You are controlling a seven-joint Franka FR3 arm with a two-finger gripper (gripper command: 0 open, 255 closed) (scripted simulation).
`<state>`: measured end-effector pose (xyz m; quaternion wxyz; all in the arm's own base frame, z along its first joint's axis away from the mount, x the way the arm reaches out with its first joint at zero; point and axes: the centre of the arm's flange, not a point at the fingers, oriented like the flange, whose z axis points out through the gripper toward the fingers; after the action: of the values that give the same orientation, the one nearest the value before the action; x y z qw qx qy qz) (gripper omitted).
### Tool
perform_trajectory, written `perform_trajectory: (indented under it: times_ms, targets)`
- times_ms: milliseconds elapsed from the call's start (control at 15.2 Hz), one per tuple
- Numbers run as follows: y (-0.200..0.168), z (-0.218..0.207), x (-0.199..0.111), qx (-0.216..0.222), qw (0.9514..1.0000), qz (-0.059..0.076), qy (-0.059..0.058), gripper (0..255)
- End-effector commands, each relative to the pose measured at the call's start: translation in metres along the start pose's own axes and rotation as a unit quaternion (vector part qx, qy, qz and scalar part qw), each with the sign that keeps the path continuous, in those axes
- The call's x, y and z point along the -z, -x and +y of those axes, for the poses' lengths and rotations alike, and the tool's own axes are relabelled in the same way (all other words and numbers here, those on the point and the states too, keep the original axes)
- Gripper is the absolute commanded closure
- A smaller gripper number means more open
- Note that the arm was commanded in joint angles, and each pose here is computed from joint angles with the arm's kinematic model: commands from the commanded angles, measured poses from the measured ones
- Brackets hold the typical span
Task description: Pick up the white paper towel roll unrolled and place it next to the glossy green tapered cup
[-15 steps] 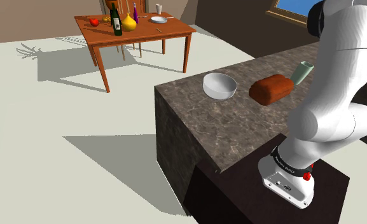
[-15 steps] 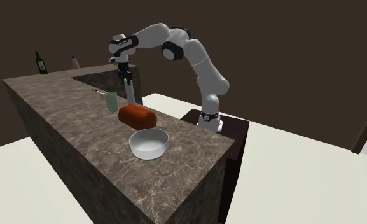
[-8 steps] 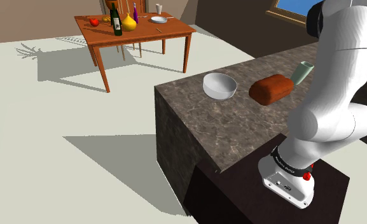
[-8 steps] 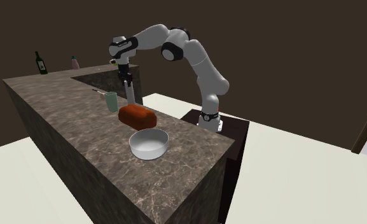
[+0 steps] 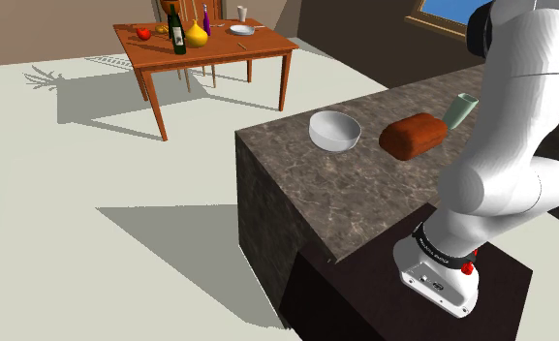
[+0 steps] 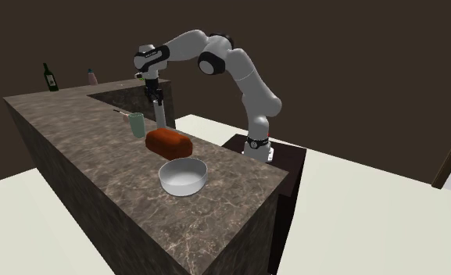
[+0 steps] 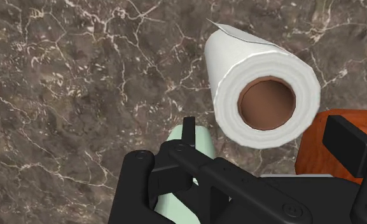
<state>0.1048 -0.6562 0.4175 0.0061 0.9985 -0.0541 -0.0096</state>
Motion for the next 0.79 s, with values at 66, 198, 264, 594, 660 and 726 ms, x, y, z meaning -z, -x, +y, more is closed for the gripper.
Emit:
perform_trajectory:
  times_ms: [66, 198, 264, 594, 660, 726]
  targets:
    - [0.0, 0.0, 0.013, 0.0, 1.0, 0.0, 0.0, 0]
    - [0.0, 0.0, 0.04, 0.0, 1.0, 0.0, 0.0, 0]
    - [0.0, 0.0, 0.05, 0.0, 1.0, 0.0, 0.0, 0]
    - [0.0, 0.0, 0.05, 0.0, 1.0, 0.0, 0.0, 0]
    - [0.0, 0.0, 0.05, 0.0, 1.0, 0.0, 0.0, 0]
    - [0.0, 0.0, 0.05, 0.0, 1.0, 0.0, 0.0, 0]
